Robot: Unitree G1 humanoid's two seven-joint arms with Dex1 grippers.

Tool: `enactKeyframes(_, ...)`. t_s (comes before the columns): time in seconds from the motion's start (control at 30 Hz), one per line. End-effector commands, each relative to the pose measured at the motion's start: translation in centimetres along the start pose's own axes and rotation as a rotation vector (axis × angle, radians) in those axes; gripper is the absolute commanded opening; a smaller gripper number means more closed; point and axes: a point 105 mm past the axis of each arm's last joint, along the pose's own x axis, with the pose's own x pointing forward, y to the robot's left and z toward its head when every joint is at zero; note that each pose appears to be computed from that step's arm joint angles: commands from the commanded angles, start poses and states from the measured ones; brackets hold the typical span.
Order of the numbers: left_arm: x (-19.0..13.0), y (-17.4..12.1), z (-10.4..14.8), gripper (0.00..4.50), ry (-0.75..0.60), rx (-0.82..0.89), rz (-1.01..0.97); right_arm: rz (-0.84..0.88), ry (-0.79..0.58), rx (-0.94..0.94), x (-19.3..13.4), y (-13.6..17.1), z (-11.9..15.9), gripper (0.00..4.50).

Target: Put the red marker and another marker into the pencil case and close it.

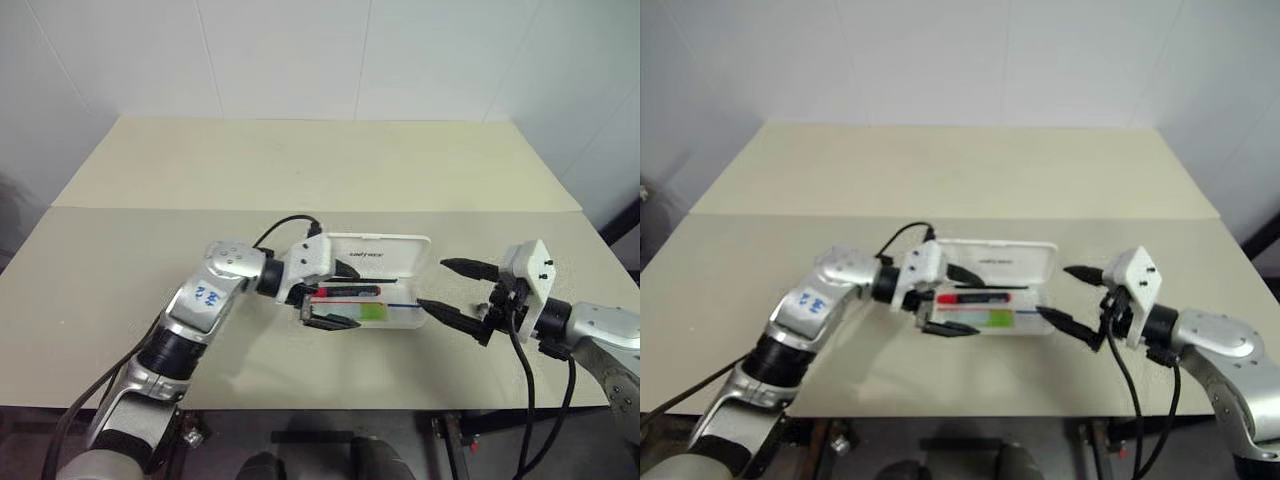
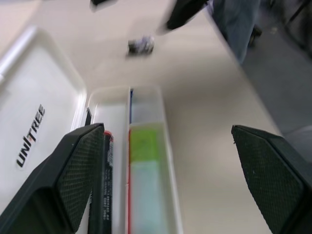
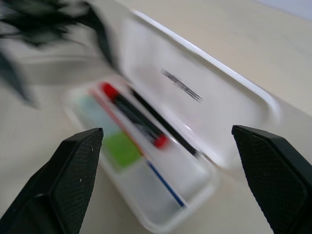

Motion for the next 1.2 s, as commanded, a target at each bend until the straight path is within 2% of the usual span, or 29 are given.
enactKeyframes(0.03, -2.7, -0.4, 1.3, 4.45, -0.044, 0.068, 0.008, -0.181, 0.061, 0.035, -1.1, -1.9, -0.9, 4.5)
enactKeyframes(0.13, -5.2, -0.7, 0.9, 4.45, -0.023, 0.068, 0.014, -0.288, 0.14, 0.08, -2.0, -2.6, -2.3, 4.5)
enactKeyframes(0.27, -8.7, 0.8, 1.1, 4.45, 0.025, 0.084, 0.081, -0.422, 0.327, 0.123, -3.5, -3.9, -4.8, 4.5)
enactKeyframes(0.33, -9.3, 1.5, 1.3, 4.45, 0.031, 0.098, 0.105, -0.45, 0.376, 0.146, -3.9, -4.2, -5.3, 4.5)
enactKeyframes(0.5, -8.9, 1.9, 2.0, 4.45, 0.021, 0.128, 0.097, -0.519, 0.485, 0.176, -4.5, -6.1, -4.9, 4.5)
enactKeyframes(0.77, -7.8, 0.7, 1.6, 4.45, -0.015, 0.113, 0.082, -0.519, 0.548, 0.229, -4.5, -7.5, -3.3, 4.5)
enactKeyframes(1.03, -8.2, 0.3, 1.2, 4.45, -0.012, 0.095, 0.11, -0.446, 0.571, 0.377, -3.6, -5.7, -3.5, 4.5)
enactKeyframes(1.2, -8.2, 0.0, 1.1, 4.45, -0.009, 0.091, 0.119, -0.432, 0.592, 0.405, -3.1, -4.8, -4.8, 4.5)
